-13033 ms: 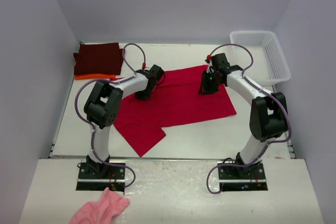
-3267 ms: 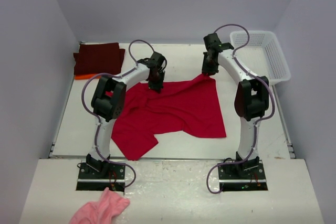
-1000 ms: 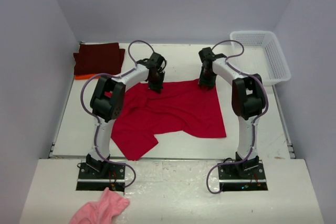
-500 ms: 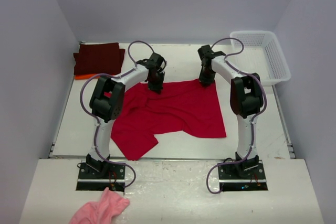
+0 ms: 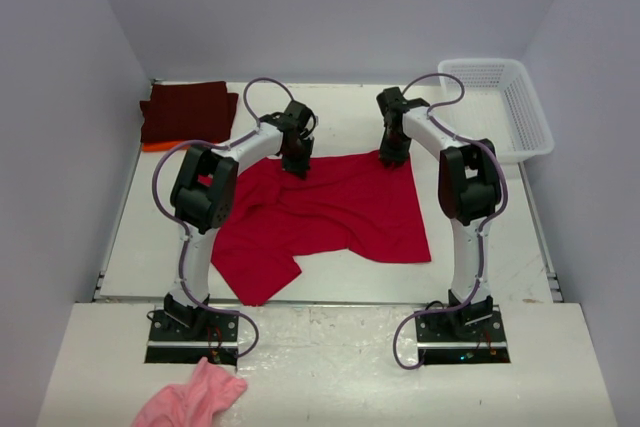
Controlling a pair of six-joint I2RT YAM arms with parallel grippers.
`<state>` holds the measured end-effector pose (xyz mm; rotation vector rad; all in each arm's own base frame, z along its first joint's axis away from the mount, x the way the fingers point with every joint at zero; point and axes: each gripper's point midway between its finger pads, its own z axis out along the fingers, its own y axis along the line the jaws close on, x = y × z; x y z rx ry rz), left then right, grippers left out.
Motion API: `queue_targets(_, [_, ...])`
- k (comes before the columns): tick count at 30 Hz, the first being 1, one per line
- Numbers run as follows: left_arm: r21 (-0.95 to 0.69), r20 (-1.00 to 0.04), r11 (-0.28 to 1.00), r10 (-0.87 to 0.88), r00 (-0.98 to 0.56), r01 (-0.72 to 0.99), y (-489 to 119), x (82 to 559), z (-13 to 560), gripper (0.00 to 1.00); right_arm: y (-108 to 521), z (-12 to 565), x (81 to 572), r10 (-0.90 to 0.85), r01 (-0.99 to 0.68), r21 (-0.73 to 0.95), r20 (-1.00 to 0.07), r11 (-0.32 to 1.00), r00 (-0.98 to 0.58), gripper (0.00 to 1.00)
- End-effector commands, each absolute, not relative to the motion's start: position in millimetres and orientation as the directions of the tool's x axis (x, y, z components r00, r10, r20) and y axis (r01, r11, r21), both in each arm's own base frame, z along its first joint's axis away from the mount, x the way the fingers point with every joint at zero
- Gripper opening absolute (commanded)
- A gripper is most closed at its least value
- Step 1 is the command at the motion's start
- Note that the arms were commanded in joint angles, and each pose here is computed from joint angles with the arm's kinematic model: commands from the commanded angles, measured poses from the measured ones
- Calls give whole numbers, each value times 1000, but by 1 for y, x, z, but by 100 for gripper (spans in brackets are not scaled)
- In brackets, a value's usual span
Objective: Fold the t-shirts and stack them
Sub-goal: Fold the flattened tshirt in 1/3 of the way
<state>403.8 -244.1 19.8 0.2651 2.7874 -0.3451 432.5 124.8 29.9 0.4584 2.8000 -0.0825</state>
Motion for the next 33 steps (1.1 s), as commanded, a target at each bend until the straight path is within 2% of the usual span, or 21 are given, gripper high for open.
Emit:
queue_targets(1, [-229, -383, 939, 157, -911, 258, -248, 405, 47, 0, 128, 40, 434, 314, 331, 3, -323, 944, -893, 28])
queue_targets(11, [-229, -374, 939, 158, -914, 256, -248, 405, 43, 0, 130, 35, 424, 310, 328, -5, -312, 945, -898, 26])
queue_targets(18, [-227, -363, 941, 158, -919, 251, -248, 404, 38, 0, 128, 36, 424, 306, 328, -18, -315, 945, -899, 16])
queue_targets(26, [-225, -369, 941, 158, -916, 253, -246, 404, 41, 0, 128, 44, 437, 299, 325, -24, -337, 945, -893, 24])
queue_targets(29, [-226, -372, 940, 159, -915, 255, -247, 405, 41, 0, 129, 46, 440, 295, 322, -24, -341, 946, -893, 17])
queue_targets(32, [-226, -368, 940, 160, -916, 255, -247, 404, 39, 0, 128, 49, 439, 296, 324, -29, -341, 946, -892, 0])
queue_targets(33, [-225, -367, 941, 160, -917, 254, -247, 404, 38, 0, 127, 50, 438, 297, 326, -31, -343, 945, -891, 0])
